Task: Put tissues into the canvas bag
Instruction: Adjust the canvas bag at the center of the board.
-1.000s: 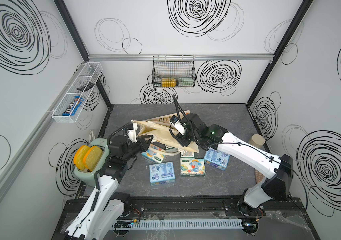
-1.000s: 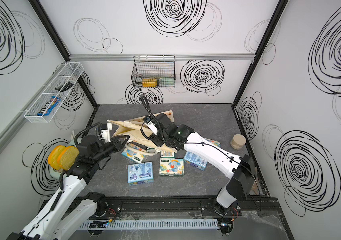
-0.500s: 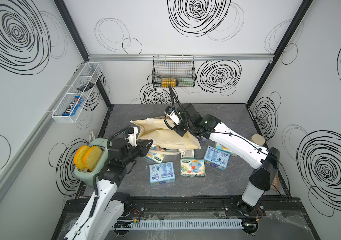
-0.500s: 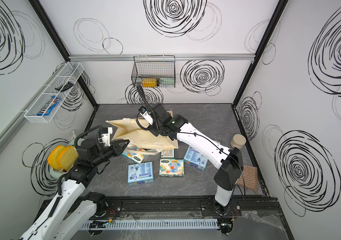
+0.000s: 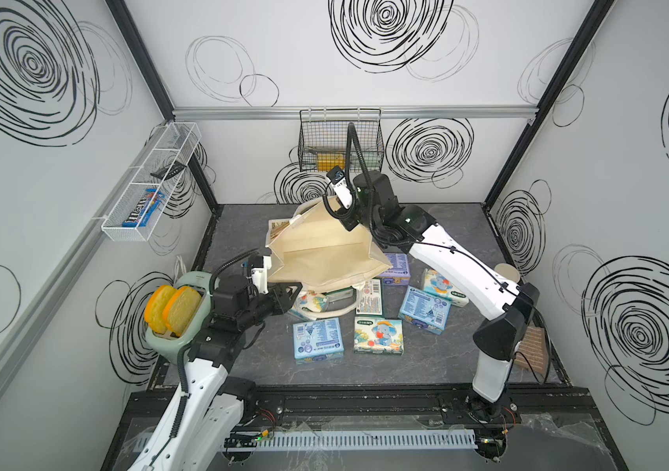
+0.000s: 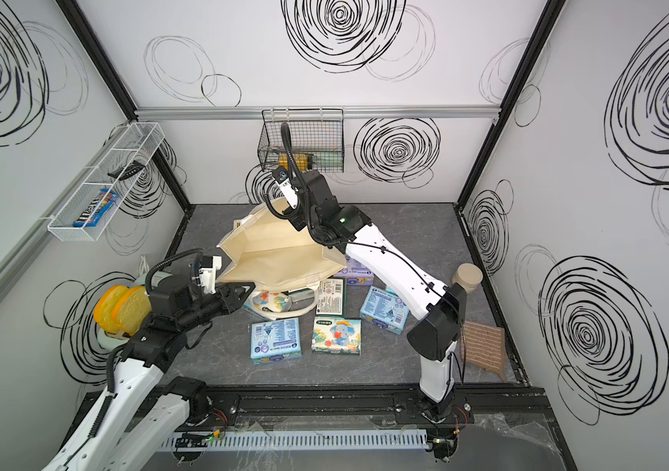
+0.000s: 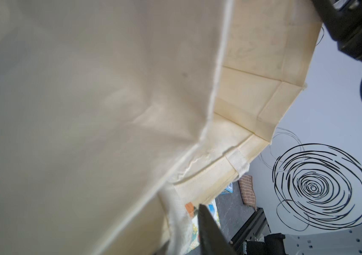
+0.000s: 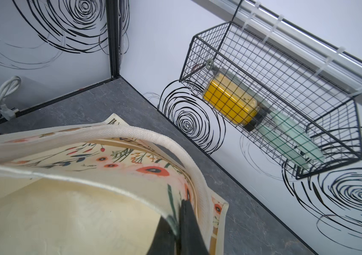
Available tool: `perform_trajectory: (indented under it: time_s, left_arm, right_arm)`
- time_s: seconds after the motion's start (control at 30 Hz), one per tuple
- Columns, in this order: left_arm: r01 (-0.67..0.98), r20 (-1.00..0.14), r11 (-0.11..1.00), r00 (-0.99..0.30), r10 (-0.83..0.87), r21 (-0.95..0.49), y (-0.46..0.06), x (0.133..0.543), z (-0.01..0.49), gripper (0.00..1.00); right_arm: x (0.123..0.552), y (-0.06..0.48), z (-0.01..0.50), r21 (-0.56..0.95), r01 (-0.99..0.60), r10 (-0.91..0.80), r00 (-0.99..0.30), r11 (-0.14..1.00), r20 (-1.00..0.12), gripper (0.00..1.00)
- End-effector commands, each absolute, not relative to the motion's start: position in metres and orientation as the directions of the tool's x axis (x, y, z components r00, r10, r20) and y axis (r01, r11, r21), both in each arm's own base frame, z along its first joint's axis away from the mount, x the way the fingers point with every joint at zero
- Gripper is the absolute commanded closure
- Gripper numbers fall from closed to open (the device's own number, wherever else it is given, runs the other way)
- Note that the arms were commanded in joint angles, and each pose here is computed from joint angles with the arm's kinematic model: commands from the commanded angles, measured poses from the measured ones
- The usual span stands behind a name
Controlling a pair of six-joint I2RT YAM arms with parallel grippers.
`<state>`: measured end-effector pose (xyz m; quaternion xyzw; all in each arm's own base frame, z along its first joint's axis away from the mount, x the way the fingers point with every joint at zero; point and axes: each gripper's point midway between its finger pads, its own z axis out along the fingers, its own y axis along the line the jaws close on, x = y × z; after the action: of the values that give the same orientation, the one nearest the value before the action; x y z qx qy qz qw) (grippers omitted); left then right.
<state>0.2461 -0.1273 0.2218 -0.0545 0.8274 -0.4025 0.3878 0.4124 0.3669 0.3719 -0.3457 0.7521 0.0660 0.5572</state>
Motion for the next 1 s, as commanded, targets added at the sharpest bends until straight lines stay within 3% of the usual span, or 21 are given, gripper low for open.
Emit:
perform_trajectory:
  time_s: [0.0,0.2,0.37,0.4,0.43,0.47,0.63,0.7,0.77,0.87,0.97]
  left_arm:
    - [0.269,-0.636,0.671,-0.668,-0.387,-0.691,-0.128,0.24,0.251,0.04]
    - [0.347,-0.768,0.721,-0.503,-0.396,-0.6,-0.116,0.244,0.357,0.04]
    - [0.433,-0.903,0.792,-0.234,-0.361,-0.429,-0.097,0.243,0.444,0.05]
    - [0.449,-0.93,0.815,-0.177,-0.322,-0.368,-0.096,0.242,0.454,0.21]
    - [0.45,-0.944,0.83,-0.148,-0.296,-0.33,-0.094,0.244,0.461,0.49]
    - [0.451,-0.961,0.849,-0.126,-0.245,-0.275,-0.094,0.248,0.464,0.6]
    - [0.517,-0.984,0.84,0.022,0.178,0.163,-0.112,0.263,0.445,0.56]
    - [0.485,-0.935,0.811,0.035,0.354,0.325,-0.119,0.278,0.425,0.55]
    - [0.527,-0.844,0.709,0.031,0.535,0.469,-0.139,0.286,0.397,0.53]
    - [0.576,-0.702,0.574,0.001,0.712,0.583,-0.165,0.294,0.354,0.45]
    - [0.574,-0.656,0.539,-0.004,0.755,0.616,-0.169,0.303,0.332,0.45]
  right_arm:
    - [0.408,0.375,0.386,-0.281,-0.599,-0.391,-0.06,0.75,-0.918,1.0]
    - [0.396,0.359,0.348,-0.285,-0.599,-0.419,-0.094,0.748,-0.903,1.0]
    - [0.389,0.353,0.337,-0.283,-0.613,-0.439,-0.116,0.737,-0.891,1.0]
    - [0.388,0.353,0.338,-0.28,-0.618,-0.438,-0.117,0.735,-0.891,1.0]
    - [0.386,0.353,0.339,-0.278,-0.623,-0.439,-0.116,0.731,-0.891,1.0]
    - [0.385,0.352,0.339,-0.279,-0.627,-0.442,-0.118,0.728,-0.889,1.0]
    - [0.381,0.347,0.341,-0.264,-0.642,-0.439,-0.127,0.72,-0.889,1.0]
    - [0.378,0.348,0.34,-0.251,-0.652,-0.435,-0.134,0.715,-0.89,1.0]
    - [0.377,0.348,0.339,-0.242,-0.656,-0.433,-0.143,0.715,-0.89,1.0]
    - [0.377,0.349,0.339,-0.236,-0.661,-0.434,-0.15,0.713,-0.888,1.0]
    - [0.376,0.348,0.339,-0.239,-0.659,-0.438,-0.152,0.713,-0.886,1.0]
